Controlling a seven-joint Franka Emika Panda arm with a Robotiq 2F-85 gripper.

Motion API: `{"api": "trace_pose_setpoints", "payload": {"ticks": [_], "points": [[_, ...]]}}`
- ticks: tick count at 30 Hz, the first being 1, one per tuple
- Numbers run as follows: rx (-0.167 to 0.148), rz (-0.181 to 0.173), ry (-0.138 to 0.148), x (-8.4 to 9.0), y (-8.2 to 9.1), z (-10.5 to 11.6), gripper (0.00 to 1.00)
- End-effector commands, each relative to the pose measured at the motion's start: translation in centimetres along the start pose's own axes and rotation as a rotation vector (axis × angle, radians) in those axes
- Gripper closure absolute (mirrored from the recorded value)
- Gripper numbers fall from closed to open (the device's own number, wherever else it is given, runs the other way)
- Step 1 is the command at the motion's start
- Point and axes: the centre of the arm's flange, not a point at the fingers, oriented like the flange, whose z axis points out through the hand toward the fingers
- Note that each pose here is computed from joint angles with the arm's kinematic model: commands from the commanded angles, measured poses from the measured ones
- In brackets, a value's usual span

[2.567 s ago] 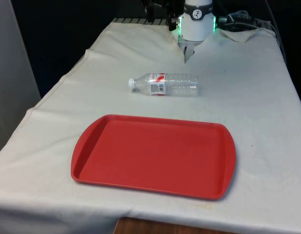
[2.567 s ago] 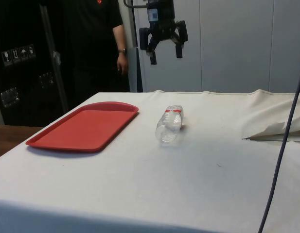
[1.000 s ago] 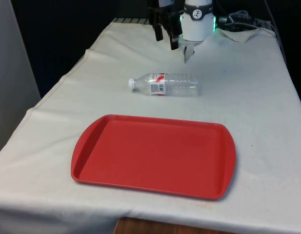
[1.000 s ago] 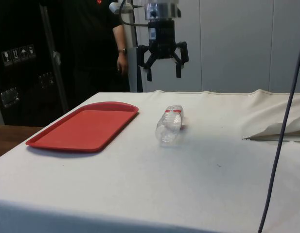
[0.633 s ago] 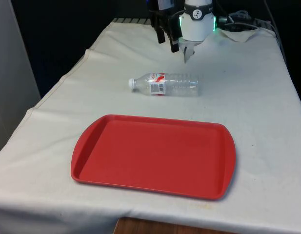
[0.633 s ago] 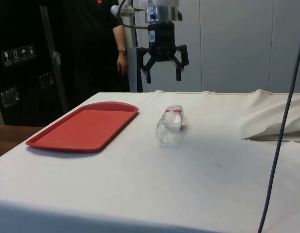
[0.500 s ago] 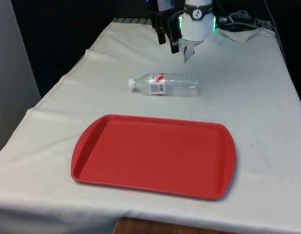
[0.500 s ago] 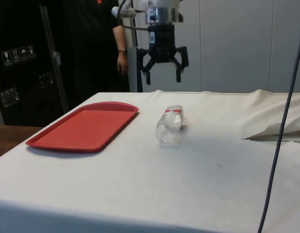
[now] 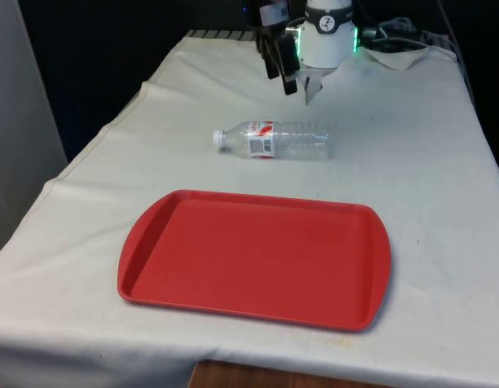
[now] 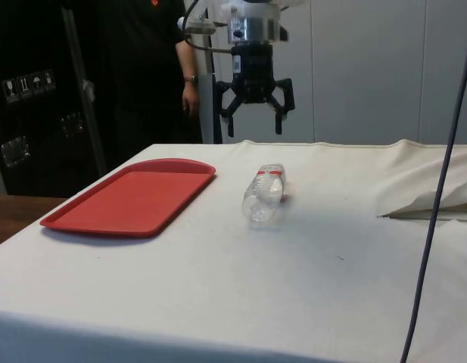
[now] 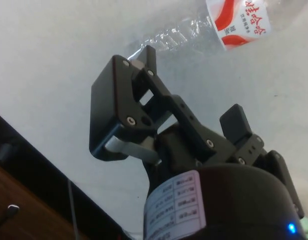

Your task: Place the bottle upright on the tray.

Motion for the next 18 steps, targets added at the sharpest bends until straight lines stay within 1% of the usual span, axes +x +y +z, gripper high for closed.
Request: {"api": "trace_pose_setpoints", "payload": {"ticks": [1, 4, 5, 6, 12, 13, 14, 18], "points": [[0.014, 0.013, -0.001, 0.0, 0.0, 0.1, 0.0], [0.017, 0.027, -0.007, 0.0, 0.1, 0.4, 0.0], [0.004, 0.018, -0.011, 0.0, 0.1, 0.3, 0.0], [0.019, 0.038, -0.013, 0.0, 0.1, 0.6, 0.0], [0.023, 0.07, -0.031, 0.2, 0.2, 1.3, 0.0], [0.012, 0.062, -0.034, 0.2, 0.2, 1.3, 0.0], [0.024, 0.076, -0.034, 0.2, 0.2, 1.4, 0.0], [0.027, 0.097, -0.042, 0.3, 0.3, 1.7, 0.0]]}}
